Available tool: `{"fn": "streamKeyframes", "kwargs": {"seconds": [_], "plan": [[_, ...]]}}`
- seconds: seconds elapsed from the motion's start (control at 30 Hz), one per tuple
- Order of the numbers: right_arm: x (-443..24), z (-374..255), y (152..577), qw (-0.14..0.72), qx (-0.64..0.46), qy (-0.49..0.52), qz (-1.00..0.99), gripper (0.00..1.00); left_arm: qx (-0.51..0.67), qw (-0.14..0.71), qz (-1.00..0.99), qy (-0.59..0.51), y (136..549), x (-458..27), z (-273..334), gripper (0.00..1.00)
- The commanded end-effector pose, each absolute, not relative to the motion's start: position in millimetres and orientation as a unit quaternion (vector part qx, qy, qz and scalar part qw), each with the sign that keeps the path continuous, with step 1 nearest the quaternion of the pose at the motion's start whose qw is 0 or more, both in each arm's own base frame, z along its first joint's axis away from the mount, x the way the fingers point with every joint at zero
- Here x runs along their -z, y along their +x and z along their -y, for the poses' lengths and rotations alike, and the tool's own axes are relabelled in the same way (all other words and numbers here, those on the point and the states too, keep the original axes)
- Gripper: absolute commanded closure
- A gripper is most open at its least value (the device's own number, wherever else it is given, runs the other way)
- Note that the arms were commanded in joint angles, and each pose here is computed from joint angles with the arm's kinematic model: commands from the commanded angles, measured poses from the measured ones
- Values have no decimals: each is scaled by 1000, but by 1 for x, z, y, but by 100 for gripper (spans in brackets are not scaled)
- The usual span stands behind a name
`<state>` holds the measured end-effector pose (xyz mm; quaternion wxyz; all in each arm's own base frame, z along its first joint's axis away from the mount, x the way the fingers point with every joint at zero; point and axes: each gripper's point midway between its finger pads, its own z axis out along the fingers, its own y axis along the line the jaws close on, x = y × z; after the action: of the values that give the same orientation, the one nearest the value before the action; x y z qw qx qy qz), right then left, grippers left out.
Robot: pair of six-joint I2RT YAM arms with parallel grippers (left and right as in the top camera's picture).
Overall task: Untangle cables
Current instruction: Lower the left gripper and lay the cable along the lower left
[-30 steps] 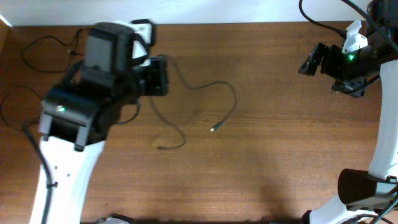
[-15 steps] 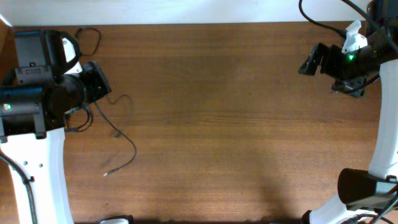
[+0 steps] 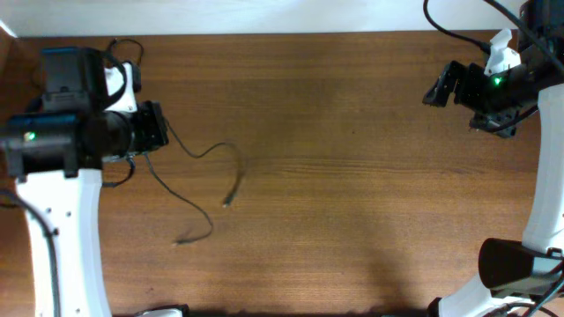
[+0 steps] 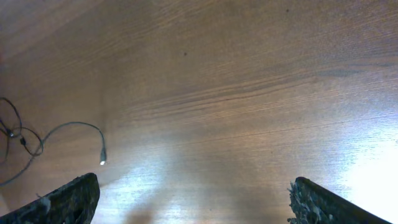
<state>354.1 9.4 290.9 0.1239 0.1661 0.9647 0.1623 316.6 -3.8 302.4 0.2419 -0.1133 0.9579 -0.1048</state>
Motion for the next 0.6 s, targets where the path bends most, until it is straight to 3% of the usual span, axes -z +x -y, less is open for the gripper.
{"fn": "streamKeyframes", "kwargs": {"seconds": [0.0, 0.33, 0.57], "plan": [[-286, -10, 355, 115, -157, 164, -967, 2, 82, 205, -966, -132, 318, -267, -17, 100], [-287, -9, 357, 121, -158, 163, -966, 2, 31, 158, -944, -288, 305, -193, -125, 100], [-287, -9, 357, 121, -158, 163, -966, 2, 17, 171, -917, -361, 295, -179, -178, 100]]}}
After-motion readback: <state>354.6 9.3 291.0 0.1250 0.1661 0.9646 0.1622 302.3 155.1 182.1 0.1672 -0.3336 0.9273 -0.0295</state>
